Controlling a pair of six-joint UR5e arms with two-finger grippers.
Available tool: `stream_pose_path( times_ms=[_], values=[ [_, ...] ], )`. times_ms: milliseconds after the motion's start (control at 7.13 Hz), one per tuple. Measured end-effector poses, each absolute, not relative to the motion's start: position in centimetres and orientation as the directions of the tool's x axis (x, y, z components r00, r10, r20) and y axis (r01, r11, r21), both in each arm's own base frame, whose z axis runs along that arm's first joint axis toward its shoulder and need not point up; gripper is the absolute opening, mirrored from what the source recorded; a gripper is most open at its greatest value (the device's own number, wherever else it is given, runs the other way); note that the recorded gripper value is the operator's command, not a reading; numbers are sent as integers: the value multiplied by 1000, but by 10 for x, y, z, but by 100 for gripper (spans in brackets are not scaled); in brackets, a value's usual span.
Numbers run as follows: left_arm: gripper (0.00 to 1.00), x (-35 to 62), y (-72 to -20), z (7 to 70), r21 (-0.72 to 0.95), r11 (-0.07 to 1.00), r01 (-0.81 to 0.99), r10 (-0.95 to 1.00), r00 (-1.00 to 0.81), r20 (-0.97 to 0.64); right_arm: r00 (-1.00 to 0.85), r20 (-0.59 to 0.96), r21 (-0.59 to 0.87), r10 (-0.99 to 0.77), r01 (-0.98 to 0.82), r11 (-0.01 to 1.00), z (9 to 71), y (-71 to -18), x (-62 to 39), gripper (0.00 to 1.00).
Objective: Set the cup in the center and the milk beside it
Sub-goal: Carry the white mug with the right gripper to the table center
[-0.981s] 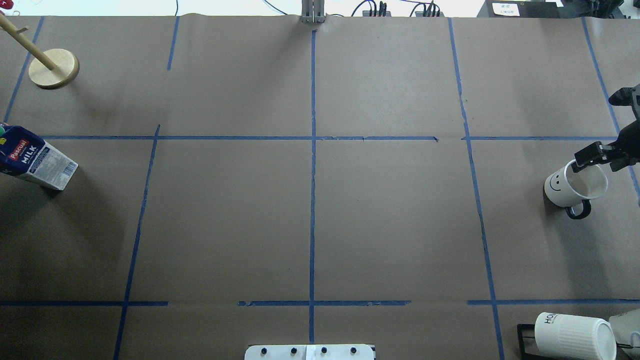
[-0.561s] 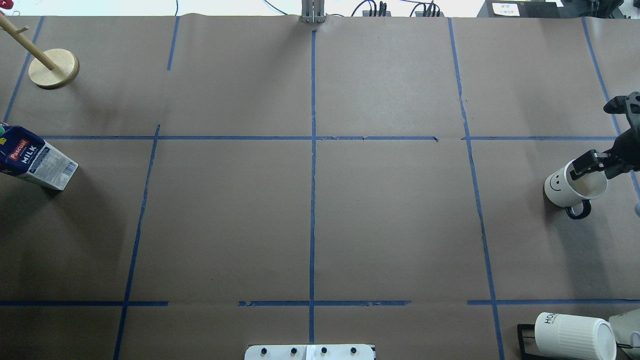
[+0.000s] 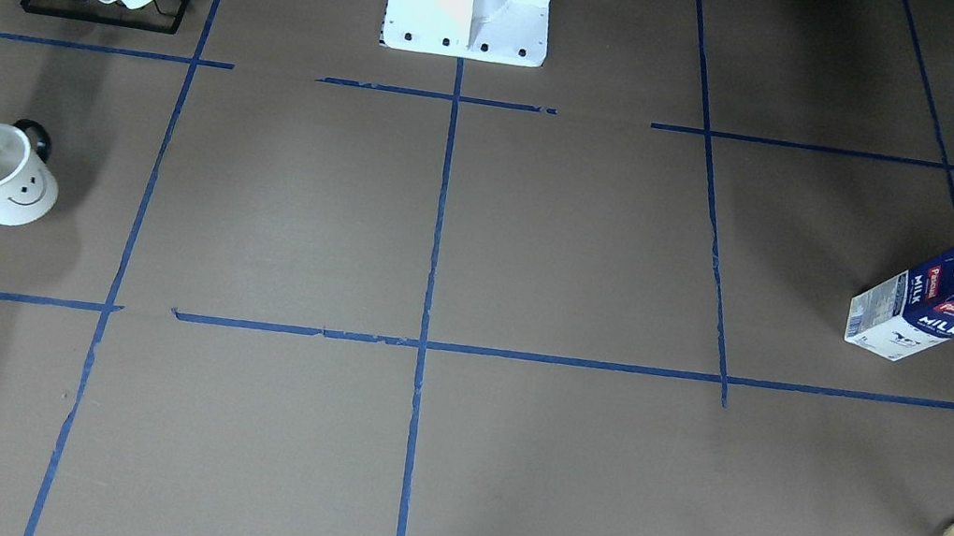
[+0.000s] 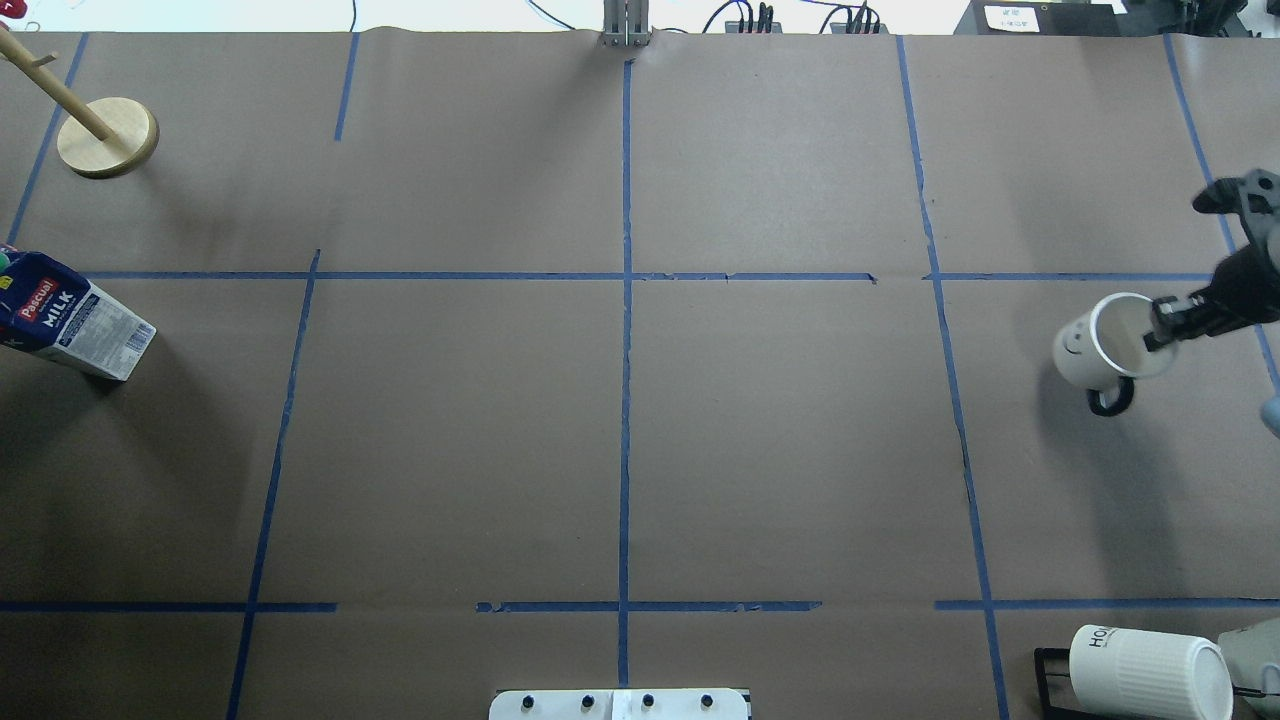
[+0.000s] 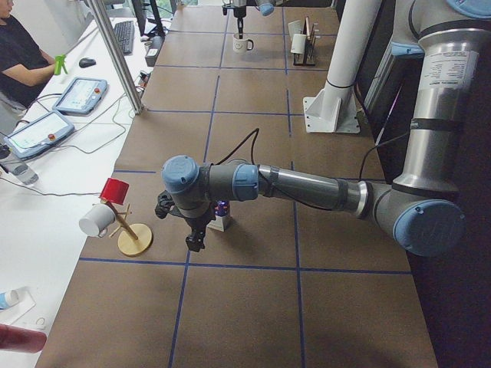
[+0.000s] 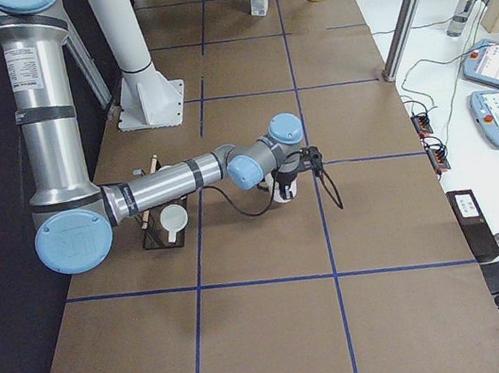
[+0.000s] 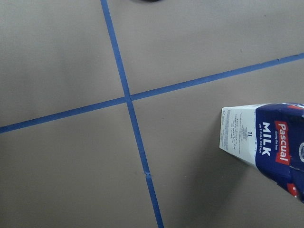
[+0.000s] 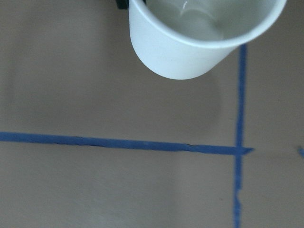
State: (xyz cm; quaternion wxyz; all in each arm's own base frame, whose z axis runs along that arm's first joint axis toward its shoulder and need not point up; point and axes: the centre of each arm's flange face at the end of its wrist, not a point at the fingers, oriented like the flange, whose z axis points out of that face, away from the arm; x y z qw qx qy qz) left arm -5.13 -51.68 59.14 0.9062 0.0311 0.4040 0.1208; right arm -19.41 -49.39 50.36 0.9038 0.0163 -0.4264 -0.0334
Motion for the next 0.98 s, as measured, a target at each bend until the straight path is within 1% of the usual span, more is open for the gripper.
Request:
stream_pose_path(
  times_ms=[280, 561, 701, 981],
  values=[
    [100, -51, -517, 591, 155, 969, -194, 245, 644, -725, 575, 818, 10, -25, 28, 1000, 385, -526, -302, 0],
    [100, -51, -518, 594, 155, 969, -194, 245, 644, -725, 549, 831, -86, 91, -35, 996, 290, -552, -399, 0],
    [100, -51, -518, 595, 158, 968, -194, 247, 644, -724, 545, 827, -115, 136, -71, 991, 259, -553, -433, 1],
    [100, -51, -518, 596, 160, 968, -194, 249, 644, -724, 547, 806, -175, 224, -141, 974, 227, -551, -482, 4]
  ],
)
